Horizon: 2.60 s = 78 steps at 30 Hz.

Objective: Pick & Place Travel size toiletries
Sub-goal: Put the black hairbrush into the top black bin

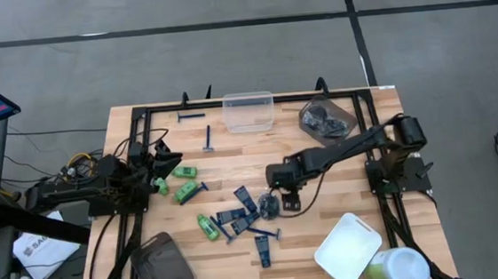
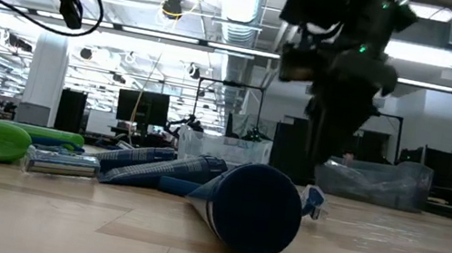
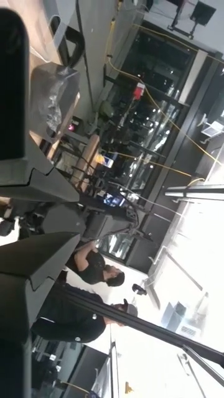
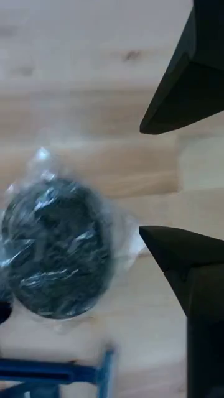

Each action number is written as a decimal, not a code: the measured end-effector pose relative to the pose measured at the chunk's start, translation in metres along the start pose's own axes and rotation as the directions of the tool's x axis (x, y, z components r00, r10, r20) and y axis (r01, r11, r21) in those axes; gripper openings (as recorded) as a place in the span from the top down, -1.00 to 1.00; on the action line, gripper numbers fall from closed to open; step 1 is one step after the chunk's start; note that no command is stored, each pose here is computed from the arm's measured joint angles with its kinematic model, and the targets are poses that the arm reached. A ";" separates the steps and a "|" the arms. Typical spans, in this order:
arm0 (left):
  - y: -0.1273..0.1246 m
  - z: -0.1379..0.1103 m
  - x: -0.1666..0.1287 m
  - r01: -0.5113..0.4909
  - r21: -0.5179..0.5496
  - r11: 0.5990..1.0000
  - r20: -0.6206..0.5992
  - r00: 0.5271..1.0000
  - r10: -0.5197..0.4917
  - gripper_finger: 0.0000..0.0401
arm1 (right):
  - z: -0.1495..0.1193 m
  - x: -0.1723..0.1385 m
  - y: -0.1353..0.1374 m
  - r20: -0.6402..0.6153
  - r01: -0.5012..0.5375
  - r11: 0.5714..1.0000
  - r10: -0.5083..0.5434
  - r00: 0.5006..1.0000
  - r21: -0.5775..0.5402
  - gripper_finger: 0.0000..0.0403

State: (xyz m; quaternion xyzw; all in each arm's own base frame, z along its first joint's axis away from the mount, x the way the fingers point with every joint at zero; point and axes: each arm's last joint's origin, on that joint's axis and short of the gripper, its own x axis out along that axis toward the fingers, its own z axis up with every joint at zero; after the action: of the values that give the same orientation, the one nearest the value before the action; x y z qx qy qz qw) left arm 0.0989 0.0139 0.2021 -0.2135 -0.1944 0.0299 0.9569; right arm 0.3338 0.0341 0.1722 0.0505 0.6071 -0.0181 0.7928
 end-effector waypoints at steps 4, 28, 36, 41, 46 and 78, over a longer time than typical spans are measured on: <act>0.000 -0.001 0.001 -0.003 0.000 1.000 -0.006 1.000 0.003 0.57 | 0.000 0.012 0.010 -0.015 -0.019 0.998 0.018 1.000 -0.059 -0.23; 0.001 -0.002 0.005 -0.005 0.000 1.000 -0.010 1.000 0.005 0.57 | -0.001 0.047 0.031 -0.044 -0.002 0.998 -0.001 0.999 -0.065 0.28; 0.001 -0.002 0.005 -0.005 0.000 1.000 -0.008 1.000 0.005 0.57 | 0.001 0.047 0.031 -0.033 -0.015 0.997 0.012 0.999 -0.073 0.96; 0.001 -0.002 0.005 -0.004 0.000 1.000 -0.008 1.000 0.004 0.57 | 0.003 0.037 0.022 -0.016 -0.044 0.998 0.043 0.999 -0.053 0.99; 0.001 -0.002 0.005 -0.004 0.000 1.000 -0.008 1.000 0.004 0.57 | 0.010 -0.002 0.002 0.084 -0.049 0.999 0.048 0.995 -0.001 1.00; 0.000 0.000 0.005 0.004 0.000 1.000 0.008 1.000 -0.004 0.57 | -0.091 -0.104 -0.180 -0.426 0.525 0.415 -0.313 0.849 0.743 1.00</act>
State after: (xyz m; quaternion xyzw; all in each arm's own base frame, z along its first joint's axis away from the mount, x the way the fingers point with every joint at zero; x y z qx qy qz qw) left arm 0.1033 0.0145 0.2036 -0.2130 -0.1989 0.0288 0.9562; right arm 0.2032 -0.1386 0.2381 0.2713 0.5983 -0.4995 0.5648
